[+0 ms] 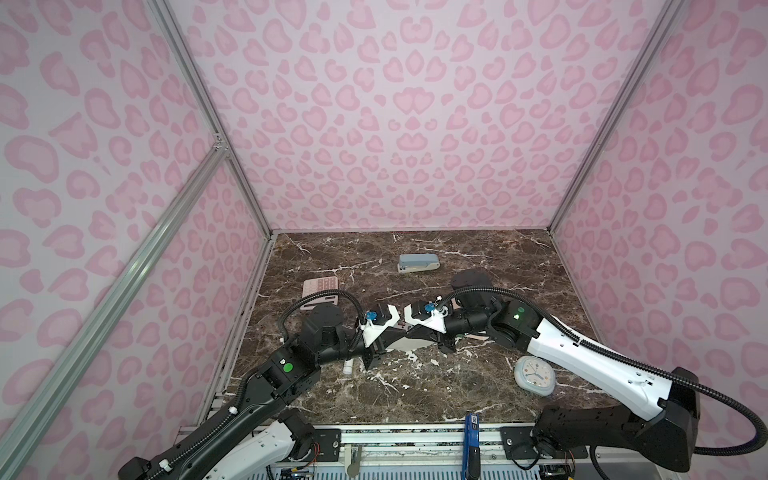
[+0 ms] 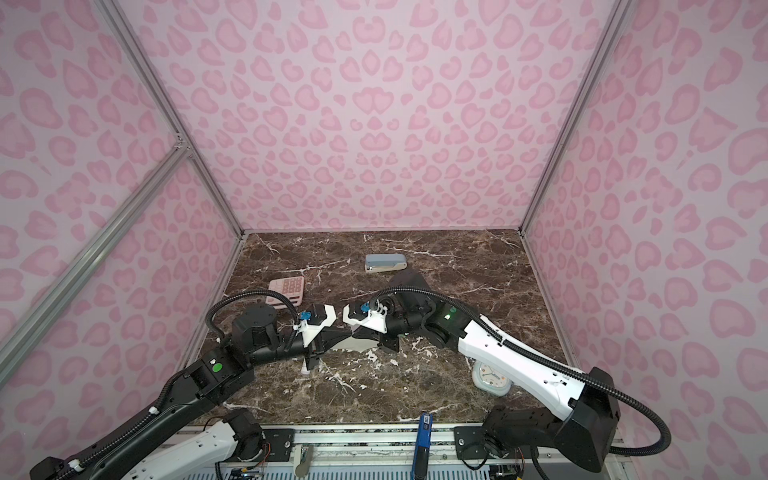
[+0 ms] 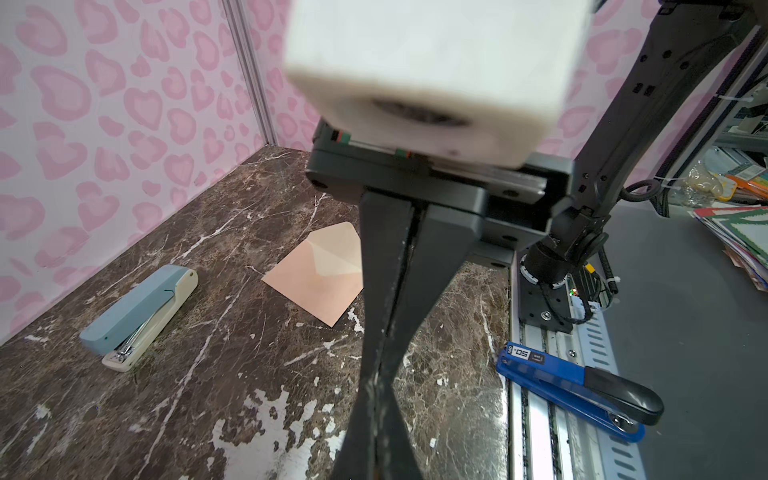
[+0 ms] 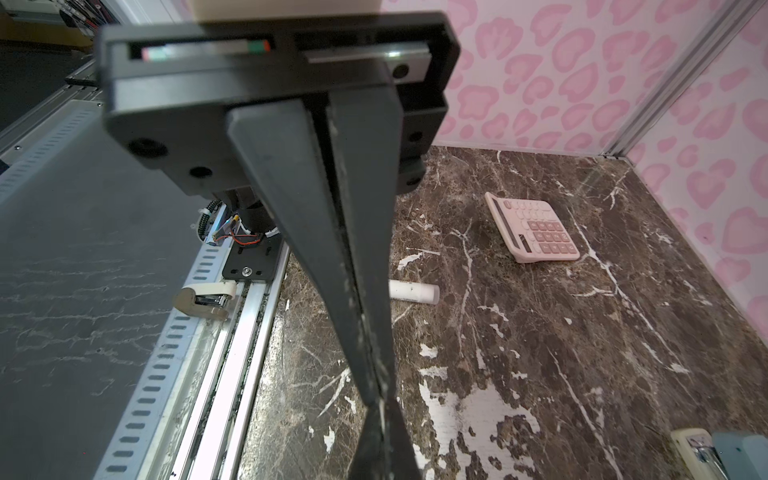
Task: Place the letter into the envelope and seal it
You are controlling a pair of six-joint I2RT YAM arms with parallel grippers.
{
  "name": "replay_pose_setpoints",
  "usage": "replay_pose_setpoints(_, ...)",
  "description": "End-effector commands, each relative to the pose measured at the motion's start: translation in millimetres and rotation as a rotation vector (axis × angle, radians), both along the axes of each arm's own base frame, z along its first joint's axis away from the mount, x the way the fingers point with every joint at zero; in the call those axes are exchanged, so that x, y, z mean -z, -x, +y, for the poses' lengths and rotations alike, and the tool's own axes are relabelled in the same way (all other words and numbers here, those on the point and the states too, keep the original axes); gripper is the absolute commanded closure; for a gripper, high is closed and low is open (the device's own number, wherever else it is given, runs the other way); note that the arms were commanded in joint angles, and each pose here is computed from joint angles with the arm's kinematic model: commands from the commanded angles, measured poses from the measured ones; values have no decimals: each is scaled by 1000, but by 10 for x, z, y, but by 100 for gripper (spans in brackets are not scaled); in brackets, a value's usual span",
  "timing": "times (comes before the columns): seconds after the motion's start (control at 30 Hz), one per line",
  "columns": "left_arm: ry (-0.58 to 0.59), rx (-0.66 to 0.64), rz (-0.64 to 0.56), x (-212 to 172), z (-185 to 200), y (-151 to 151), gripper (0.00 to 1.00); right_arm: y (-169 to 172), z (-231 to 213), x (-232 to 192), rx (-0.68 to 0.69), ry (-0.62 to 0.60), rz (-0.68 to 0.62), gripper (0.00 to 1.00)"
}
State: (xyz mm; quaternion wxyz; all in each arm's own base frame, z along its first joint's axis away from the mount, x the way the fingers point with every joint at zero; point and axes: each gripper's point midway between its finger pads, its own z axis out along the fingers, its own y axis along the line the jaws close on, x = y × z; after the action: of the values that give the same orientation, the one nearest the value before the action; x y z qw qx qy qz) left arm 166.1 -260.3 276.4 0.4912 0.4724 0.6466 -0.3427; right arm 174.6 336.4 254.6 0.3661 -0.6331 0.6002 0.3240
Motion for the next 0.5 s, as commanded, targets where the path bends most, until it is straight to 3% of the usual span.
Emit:
replay_pose_setpoints(0.0,21,-9,-35,-82,12,-14,96,-15,6,14,1,0,-5,100)
replay_pose_setpoints(0.07,18,-25,-44,-86,32,-32,96,-22,-14,48,7,12,-5,96)
replay_pose_setpoints(0.33,-3,-50,-53,-67,78,-53,96,-75,-103,201,36,70,3,100)
replay_pose_setpoints(0.4,-2,-53,-59,-79,85,-54,96,-92,-125,242,48,87,-2,86)
replay_pose_setpoints(0.47,-1,-54,-60,-85,94,-46,96,-89,-145,280,50,98,-3,86)
